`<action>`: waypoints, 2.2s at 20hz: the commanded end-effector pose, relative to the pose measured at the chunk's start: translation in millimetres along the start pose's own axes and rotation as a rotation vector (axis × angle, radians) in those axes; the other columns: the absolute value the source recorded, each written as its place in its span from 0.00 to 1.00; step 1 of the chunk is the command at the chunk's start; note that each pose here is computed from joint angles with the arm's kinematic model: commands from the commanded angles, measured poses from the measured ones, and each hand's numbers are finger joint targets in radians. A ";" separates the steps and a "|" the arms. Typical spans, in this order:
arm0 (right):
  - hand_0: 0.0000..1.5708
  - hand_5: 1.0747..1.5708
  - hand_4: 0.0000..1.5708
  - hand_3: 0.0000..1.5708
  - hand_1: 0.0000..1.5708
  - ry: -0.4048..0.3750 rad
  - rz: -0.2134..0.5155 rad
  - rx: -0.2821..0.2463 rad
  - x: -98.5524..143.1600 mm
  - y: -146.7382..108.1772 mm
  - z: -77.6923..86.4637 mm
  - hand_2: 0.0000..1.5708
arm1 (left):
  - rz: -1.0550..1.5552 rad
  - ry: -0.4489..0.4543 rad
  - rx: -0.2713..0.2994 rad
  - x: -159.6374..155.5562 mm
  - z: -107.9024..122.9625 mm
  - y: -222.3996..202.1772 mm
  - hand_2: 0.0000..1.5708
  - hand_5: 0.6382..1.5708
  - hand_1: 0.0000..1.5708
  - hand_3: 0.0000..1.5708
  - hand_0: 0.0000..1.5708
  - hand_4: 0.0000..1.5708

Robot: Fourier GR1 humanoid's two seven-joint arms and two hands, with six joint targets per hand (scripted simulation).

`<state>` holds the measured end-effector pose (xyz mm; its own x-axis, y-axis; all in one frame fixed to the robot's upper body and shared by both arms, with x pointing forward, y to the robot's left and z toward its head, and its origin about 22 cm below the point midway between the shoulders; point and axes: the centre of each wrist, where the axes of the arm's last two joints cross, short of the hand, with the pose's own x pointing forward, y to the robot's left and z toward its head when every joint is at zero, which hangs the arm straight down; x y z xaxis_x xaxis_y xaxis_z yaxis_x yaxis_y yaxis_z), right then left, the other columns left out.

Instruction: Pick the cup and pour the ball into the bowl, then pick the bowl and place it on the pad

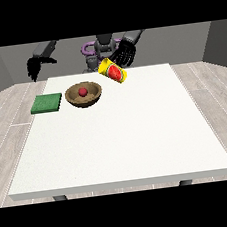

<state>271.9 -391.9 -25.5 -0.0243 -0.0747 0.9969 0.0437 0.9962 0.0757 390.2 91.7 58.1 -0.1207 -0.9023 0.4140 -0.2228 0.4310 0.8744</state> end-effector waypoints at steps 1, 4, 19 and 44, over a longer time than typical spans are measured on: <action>0.00 0.99 0.21 0.00 0.00 -0.065 -0.020 0.030 7.3 21.2 -16.2 0.00 | 0.412 0.192 0.065 -31.4 18.8 2.2 0.00 0.97 0.00 0.00 0.00 0.00; 0.00 1.00 0.19 0.00 0.00 -0.078 -0.013 0.034 6.8 39.8 -24.4 0.00 | 0.664 0.121 0.070 -31.3 26.1 14.8 0.00 0.98 0.00 0.00 0.00 0.00; 0.00 0.99 0.16 0.00 0.00 -0.026 -0.063 -0.162 -31.2 58.2 -39.7 0.00 | 0.908 -0.086 -0.091 -83.5 60.5 33.3 0.00 0.99 0.00 0.00 0.00 0.00; 1.00 0.97 0.60 0.99 1.00 0.196 0.450 -0.416 -85.3 43.8 -3.2 1.00 | 0.926 -0.241 -0.058 -76.9 48.5 71.5 0.00 0.96 0.00 0.00 0.00 0.42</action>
<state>310.3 -322.0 -81.1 -0.0394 0.1396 0.9894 0.3826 0.9168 -0.1141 334.9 200.2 73.1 -0.4225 -0.1780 0.8887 0.0960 0.9662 0.2391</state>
